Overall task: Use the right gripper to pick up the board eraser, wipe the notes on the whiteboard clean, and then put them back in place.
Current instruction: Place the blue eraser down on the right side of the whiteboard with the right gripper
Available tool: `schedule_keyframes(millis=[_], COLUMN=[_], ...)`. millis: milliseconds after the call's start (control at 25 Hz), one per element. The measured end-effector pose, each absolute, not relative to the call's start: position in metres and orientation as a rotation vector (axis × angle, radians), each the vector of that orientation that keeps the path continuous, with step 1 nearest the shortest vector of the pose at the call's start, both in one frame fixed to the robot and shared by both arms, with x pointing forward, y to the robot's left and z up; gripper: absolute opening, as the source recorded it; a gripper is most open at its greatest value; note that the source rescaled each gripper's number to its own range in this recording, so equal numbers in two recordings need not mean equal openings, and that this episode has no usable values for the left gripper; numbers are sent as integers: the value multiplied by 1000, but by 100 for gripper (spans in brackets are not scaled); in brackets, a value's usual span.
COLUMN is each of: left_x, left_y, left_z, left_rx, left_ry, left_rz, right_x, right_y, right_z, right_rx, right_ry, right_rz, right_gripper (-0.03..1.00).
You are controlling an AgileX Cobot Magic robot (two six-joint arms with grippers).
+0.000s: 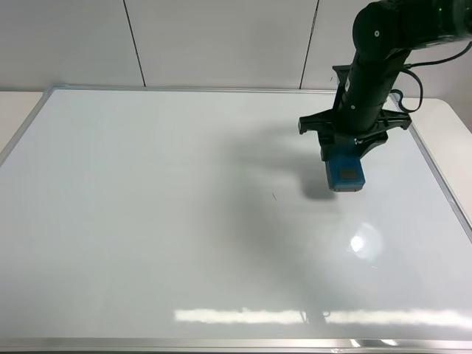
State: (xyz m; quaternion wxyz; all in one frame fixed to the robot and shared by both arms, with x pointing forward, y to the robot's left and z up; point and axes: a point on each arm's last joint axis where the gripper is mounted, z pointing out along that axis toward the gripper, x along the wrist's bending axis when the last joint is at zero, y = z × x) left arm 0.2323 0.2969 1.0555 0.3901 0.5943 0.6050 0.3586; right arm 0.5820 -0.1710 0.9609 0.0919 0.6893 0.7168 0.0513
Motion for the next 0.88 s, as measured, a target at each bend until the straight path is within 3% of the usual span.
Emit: schedule_keyframes(millis=[200,520,880], left_x=[232,232,232], left_y=[297,297,297], left_z=[1055,1055,1055], left_rx=[1510,1510,1510], left_ry=[1538,1538,1538], left_rz=[911,911,911], right_x=[587,594,595], right_y=[-182,-186,-184], right_z=[957,919,915], right_rx=[2062,2122,2148], right_ry=[2102,2106,2100], right_rz=[125,8,34], right_gripper=[0,0,0])
